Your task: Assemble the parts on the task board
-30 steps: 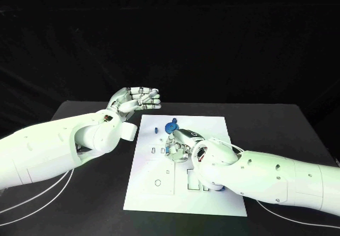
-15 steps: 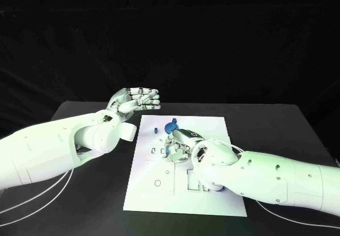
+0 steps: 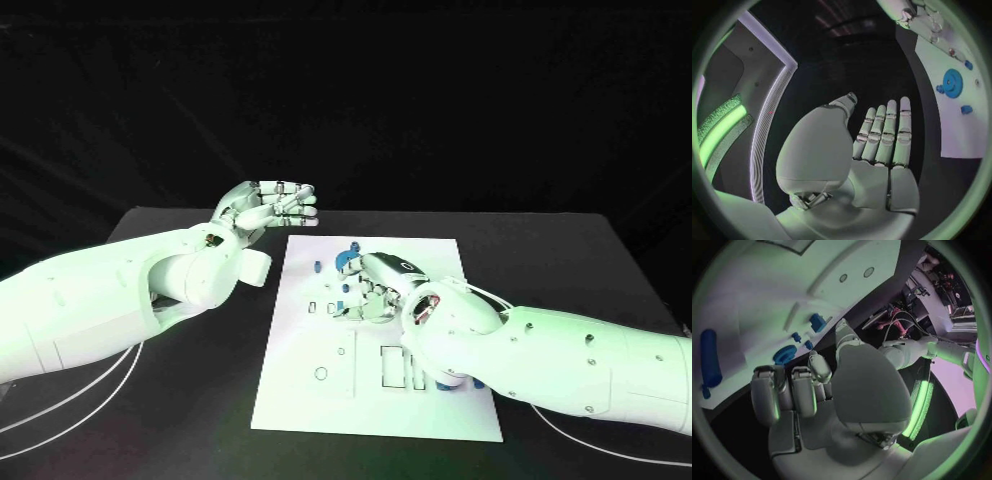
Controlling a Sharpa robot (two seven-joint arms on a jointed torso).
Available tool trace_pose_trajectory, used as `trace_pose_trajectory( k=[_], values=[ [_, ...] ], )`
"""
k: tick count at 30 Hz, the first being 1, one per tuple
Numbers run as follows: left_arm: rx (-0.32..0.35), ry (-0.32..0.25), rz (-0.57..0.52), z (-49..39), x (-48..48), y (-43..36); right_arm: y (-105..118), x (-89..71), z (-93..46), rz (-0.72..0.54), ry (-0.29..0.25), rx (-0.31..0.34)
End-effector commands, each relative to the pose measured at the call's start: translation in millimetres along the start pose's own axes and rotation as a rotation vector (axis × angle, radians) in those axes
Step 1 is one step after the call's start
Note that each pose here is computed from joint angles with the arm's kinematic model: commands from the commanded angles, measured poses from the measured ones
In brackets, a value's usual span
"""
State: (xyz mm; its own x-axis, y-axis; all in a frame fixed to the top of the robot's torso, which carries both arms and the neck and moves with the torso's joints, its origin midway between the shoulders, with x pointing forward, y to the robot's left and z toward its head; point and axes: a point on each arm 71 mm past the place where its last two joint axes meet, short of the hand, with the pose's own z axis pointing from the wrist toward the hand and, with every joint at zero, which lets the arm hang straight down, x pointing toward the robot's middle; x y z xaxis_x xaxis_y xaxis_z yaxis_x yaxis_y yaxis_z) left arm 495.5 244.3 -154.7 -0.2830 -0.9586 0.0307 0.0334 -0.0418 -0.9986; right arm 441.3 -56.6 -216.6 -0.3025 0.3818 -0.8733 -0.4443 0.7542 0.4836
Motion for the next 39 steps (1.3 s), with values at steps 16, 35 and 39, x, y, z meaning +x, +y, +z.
trace_pose_trajectory(
  k=[16,35,39],
  values=[
    [-0.426,0.234,0.541,-1.9,-1.1,24.6,-54.0,-95.3,-52.0,0.284,-0.13,-0.002],
    [-0.663,0.475,1.051,29.5,44.3,29.0,-110.1,-138.0,-59.8,0.376,-0.237,0.164],
    [-0.667,0.492,1.066,35.3,52.4,29.4,-113.1,-139.9,-58.4,0.379,-0.245,0.173]
  ],
)
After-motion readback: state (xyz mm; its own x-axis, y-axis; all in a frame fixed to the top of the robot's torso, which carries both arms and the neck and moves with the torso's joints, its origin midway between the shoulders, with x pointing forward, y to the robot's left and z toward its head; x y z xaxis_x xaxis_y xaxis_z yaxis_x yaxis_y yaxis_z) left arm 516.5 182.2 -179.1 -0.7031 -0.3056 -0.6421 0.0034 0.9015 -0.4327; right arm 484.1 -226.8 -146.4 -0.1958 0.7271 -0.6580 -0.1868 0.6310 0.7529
